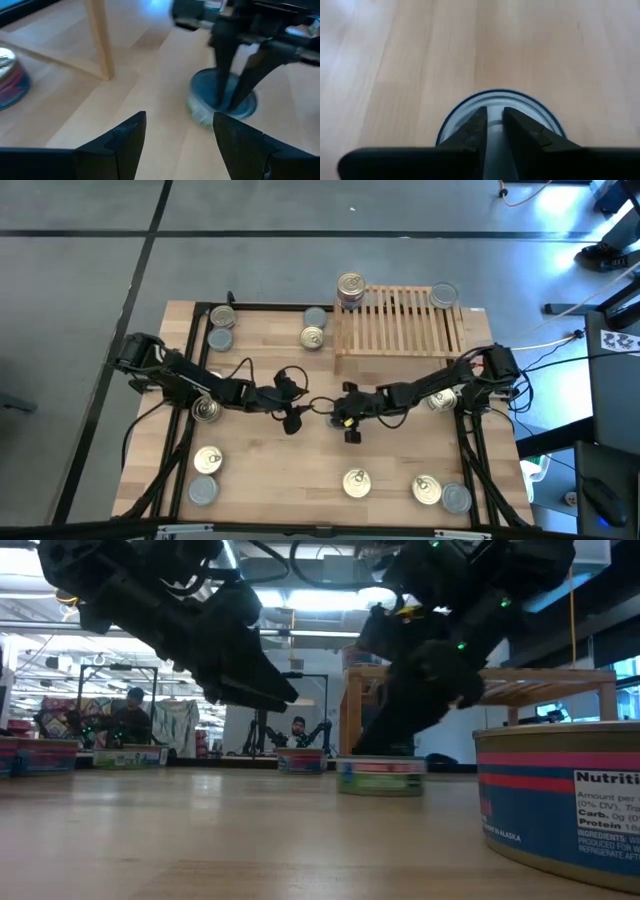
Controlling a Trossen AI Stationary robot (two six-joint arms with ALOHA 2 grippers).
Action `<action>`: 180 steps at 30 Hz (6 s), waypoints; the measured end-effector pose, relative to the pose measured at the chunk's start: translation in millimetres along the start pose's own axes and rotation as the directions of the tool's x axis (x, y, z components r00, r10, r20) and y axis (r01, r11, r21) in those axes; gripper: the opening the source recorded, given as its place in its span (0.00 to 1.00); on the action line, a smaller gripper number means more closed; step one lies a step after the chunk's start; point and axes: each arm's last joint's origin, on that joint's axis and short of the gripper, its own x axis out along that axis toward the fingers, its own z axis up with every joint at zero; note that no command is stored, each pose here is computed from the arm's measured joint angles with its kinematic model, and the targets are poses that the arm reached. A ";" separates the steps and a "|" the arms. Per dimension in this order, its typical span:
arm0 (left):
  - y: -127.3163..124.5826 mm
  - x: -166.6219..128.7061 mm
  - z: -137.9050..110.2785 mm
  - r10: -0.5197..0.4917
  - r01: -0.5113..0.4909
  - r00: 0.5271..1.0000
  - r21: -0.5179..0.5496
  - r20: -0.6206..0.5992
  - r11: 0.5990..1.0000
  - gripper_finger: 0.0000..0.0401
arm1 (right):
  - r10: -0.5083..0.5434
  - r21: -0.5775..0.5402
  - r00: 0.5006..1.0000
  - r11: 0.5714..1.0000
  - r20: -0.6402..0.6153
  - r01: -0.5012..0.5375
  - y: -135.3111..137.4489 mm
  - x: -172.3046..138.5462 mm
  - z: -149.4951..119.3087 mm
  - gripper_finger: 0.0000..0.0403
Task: Stack canned seafood by type on shelf
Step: Stack the green tuna can on top of the green tuna can on the shelf
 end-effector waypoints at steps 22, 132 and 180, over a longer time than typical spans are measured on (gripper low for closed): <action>-25.3 63.1 11.7 -0.113 0.120 0.991 0.123 -0.066 0.985 0.57 | 0.066 -0.185 0.998 0.980 -0.011 -0.067 19.5 -96.8 23.4 0.18; 18.7 78.1 17.3 -0.286 0.278 0.956 -0.129 -0.056 0.952 0.57 | -0.405 -0.599 0.913 0.722 0.039 0.346 67.7 -93.2 -0.6 0.34; -7.2 61.6 -16.5 -0.067 0.091 0.960 0.078 -0.273 0.993 0.57 | -0.839 -0.133 0.236 0.339 -0.490 0.931 -206.3 -267.3 14.2 0.34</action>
